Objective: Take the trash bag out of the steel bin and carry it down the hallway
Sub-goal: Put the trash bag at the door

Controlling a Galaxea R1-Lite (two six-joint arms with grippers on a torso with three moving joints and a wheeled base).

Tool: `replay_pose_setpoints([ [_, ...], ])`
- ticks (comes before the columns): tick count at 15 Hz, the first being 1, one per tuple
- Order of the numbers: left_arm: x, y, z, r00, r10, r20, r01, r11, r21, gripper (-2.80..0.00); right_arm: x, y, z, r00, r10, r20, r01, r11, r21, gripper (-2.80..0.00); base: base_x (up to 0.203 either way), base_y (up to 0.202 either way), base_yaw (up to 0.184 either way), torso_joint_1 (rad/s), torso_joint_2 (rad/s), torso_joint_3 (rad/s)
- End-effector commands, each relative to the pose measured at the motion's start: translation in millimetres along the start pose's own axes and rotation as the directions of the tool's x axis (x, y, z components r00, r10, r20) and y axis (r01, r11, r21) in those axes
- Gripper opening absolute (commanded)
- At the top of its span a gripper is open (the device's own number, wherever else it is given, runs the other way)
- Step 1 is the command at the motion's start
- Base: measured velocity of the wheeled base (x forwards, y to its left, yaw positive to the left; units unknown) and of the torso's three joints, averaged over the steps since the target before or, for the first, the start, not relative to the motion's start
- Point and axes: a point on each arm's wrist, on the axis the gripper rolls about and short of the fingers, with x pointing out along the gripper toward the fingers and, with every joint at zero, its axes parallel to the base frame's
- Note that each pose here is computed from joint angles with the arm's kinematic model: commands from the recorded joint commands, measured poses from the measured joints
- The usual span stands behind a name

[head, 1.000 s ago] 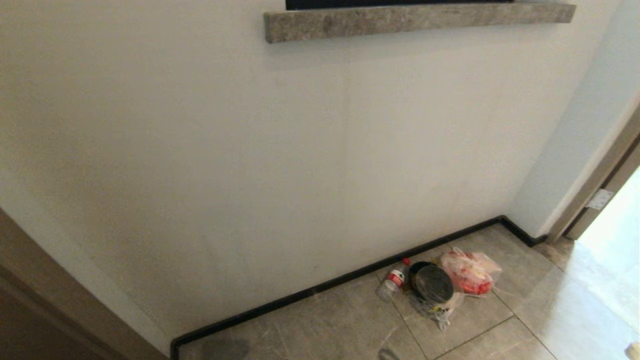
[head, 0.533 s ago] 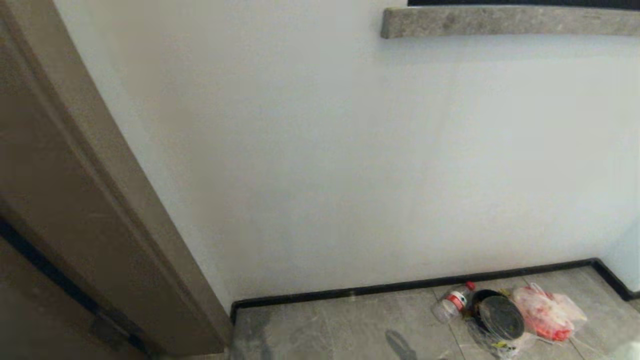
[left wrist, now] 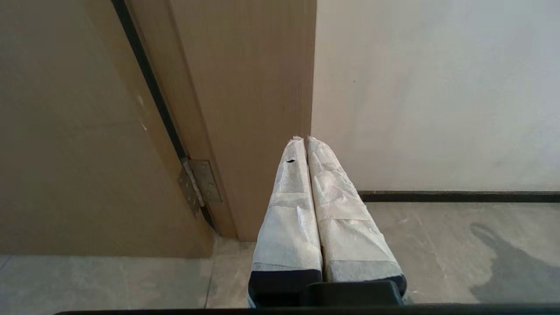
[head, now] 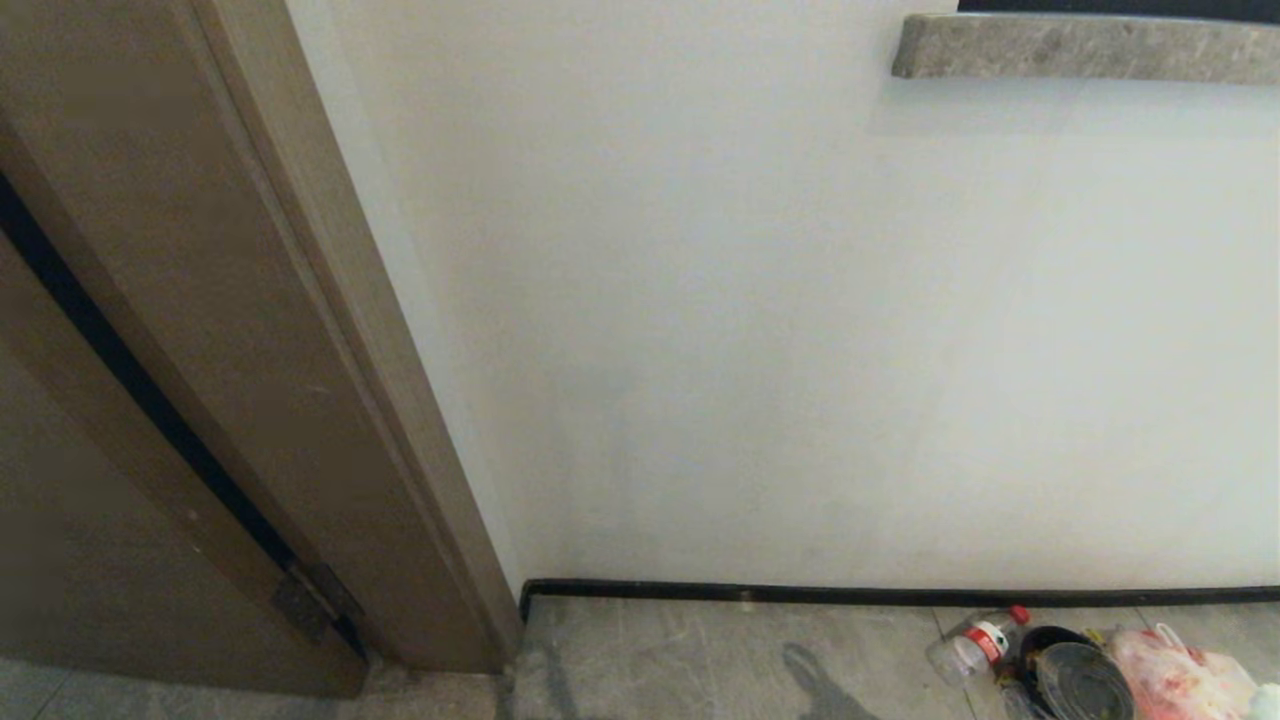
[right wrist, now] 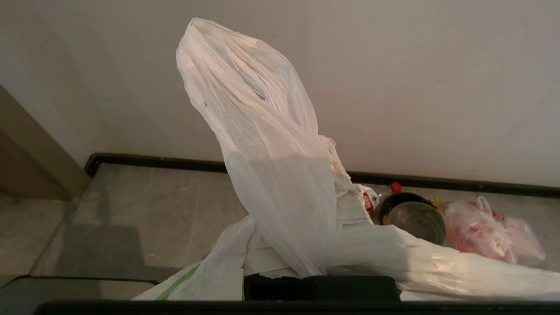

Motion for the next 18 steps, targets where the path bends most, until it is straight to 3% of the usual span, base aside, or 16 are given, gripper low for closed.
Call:
replay_pose_setpoints([
  [1,-0.1,0.0,0.3,1.000,0.002,0.002,-0.002,1.000,0.001,-2.80,0.1,0.0,-0.2,1.000,0.002,-0.002,-0.002,1.000,-0.003,-2.80,0.000,0.000,0.000,0.000,0.00,0.000],
  [11,0.0,0.0,-0.3,1.000,0.002,-0.001,-0.002,1.000,-0.007,-2.80,0.1,0.0,-0.2,1.000,0.001,-0.002,-0.001,1.000,-0.001,-2.80,0.000,0.000,0.000,0.000,0.00,0.000],
  [18,-0.1,0.0,-0.2,1.000,0.002,0.002,-0.002,1.000,-0.005,-2.80,0.1,0.0,-0.2,1.000,0.002,-0.002,-0.002,1.000,-0.002,-2.80,0.000,0.000,0.000,0.003,0.00,-0.158],
])
